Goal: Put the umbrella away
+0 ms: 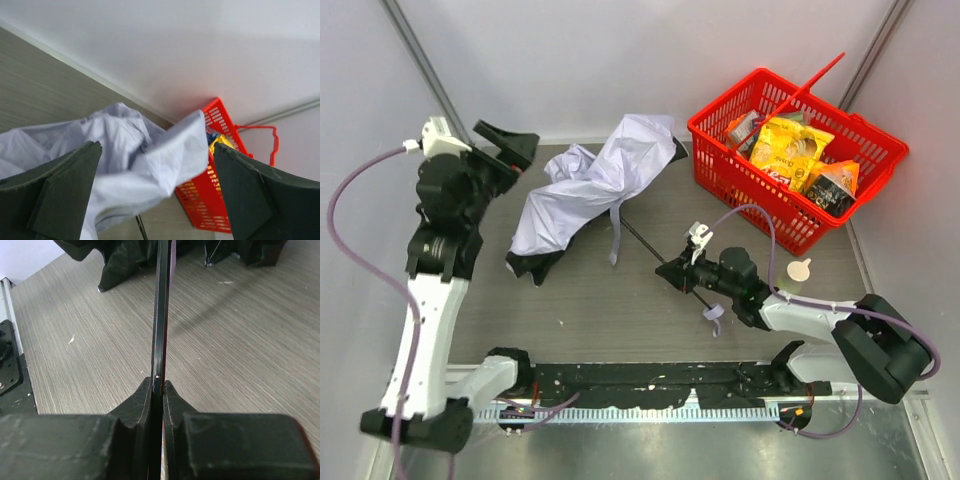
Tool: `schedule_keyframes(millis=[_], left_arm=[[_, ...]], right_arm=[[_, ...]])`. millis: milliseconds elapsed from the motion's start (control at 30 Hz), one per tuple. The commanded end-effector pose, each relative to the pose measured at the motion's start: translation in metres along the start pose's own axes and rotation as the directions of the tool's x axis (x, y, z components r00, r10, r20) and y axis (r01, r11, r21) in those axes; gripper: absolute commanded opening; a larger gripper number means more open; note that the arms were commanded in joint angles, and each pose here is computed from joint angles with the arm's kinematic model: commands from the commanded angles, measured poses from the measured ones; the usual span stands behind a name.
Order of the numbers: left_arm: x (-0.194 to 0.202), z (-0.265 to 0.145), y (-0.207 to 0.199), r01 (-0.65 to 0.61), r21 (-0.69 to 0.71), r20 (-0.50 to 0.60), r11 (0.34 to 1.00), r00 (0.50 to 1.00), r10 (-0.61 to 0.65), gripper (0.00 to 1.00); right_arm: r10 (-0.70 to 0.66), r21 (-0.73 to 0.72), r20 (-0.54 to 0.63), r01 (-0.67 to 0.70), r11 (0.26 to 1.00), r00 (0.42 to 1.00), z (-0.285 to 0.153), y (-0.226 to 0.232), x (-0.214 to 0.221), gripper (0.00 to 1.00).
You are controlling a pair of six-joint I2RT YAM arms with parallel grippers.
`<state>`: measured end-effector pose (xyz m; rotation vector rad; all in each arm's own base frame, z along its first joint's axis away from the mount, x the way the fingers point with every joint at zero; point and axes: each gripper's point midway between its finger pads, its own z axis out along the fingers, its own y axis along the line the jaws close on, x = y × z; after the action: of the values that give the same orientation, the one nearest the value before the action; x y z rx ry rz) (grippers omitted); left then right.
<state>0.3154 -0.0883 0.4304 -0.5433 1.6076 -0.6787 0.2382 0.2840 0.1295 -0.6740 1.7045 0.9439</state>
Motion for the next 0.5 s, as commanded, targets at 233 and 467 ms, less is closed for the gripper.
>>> schedule_keyframes(millis=[233,467], left_arm=[[0.051,0.085,0.033,0.187,0.255,-0.340,0.949,0.936,-0.093,1.00],[0.072,0.087,0.010,0.281,0.433,-0.400,0.857,0.912,-0.097,1.00]], right_arm=[[-0.173,-0.098,0.252,0.203,0.974,0.952,-0.006,0.031,-0.083,0.01],[-0.185,-0.132,0.240,0.220,0.966,0.953,-0.006,0.037,-0.083,0.01]])
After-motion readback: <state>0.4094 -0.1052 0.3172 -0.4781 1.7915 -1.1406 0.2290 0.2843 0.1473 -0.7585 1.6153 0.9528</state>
